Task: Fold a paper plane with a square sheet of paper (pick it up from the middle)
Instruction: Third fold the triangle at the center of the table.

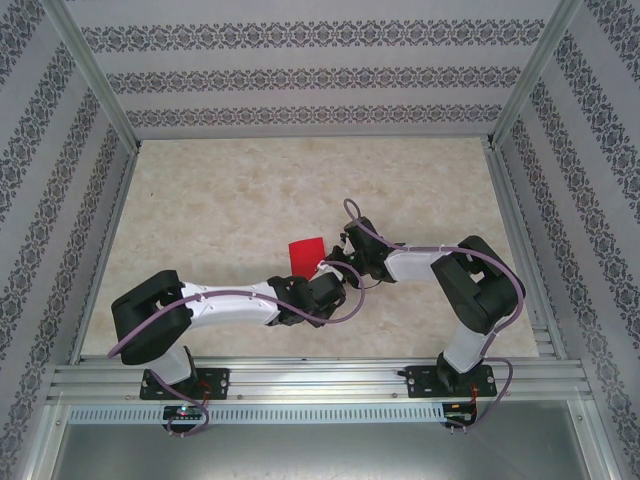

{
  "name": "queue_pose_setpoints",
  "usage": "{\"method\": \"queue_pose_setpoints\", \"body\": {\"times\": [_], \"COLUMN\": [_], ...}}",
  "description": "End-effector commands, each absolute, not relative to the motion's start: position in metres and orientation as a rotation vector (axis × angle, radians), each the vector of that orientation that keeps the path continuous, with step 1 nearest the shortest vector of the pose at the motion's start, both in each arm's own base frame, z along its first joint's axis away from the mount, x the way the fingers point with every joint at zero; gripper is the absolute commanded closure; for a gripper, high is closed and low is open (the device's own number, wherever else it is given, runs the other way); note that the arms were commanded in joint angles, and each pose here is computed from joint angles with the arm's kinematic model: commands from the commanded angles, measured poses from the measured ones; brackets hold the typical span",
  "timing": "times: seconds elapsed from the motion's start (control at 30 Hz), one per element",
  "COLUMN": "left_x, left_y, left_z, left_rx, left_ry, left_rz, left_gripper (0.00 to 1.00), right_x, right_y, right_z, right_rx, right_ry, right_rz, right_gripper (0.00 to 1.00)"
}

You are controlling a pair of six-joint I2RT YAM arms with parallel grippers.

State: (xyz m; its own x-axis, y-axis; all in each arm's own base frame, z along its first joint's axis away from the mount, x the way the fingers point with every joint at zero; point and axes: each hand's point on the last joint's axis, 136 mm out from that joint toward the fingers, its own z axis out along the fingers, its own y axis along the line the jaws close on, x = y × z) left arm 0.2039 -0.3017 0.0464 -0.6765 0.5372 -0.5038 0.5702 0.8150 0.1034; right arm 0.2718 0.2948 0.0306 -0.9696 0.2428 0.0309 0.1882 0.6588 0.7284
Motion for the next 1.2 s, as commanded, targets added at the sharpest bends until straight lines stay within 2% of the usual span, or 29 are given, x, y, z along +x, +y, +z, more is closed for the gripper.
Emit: {"method": "queue_pose_setpoints", "body": {"times": [0.0, 0.13, 0.33, 0.53, 0.77, 0.87, 0.9, 1.0, 1.17], "left_x": [0.215, 0.216, 0.216, 0.214, 0.211, 0.209, 0.209, 0.207, 0.202], "left_y": [-0.295, -0.291, -0.288, -0.289, -0.296, -0.3, -0.301, -0.303, -0.311], "left_z": [0.058, 0.058, 0.064, 0.071, 0.069, 0.066, 0.065, 0.063, 0.07], "left_rx": [0.774, 0.758, 0.748, 0.737, 0.767, 0.792, 0.797, 0.798, 0.799], "left_ry": [2.417, 2.411, 2.399, 2.398, 2.41, 2.433, 2.453, 2.497, 2.526], "left_rz": [0.009, 0.023, 0.022, -0.024, -0.068, -0.109, -0.147, -0.28, -0.503], "left_gripper": [0.39, 0.55, 0.73, 0.77, 0.94, 1.0, 1.0, 1.0, 1.0], "right_x": [0.276, 0.275, 0.274, 0.274, 0.275, 0.273, 0.271, 0.265, 0.277], "right_y": [0.299, 0.298, 0.294, 0.288, 0.285, 0.287, 0.286, 0.259, 0.232], "right_z": [0.042, 0.043, 0.042, 0.041, 0.043, 0.052, 0.058, 0.061, 0.076], "right_rx": [0.35, 0.333, 0.323, 0.324, 0.315, 0.263, 0.223, 0.178, 0.209], "right_ry": [2.763, 2.767, 2.773, 2.778, 2.775, 2.752, 2.749, 2.795, 2.716], "right_rz": [1.231, 1.233, 1.22, 1.191, 1.181, 1.219, 1.227, 1.049, 0.998], "right_gripper": [0.9, 0.9, 0.88, 0.86, 0.84, 0.77, 0.72, 0.67, 0.64]}}
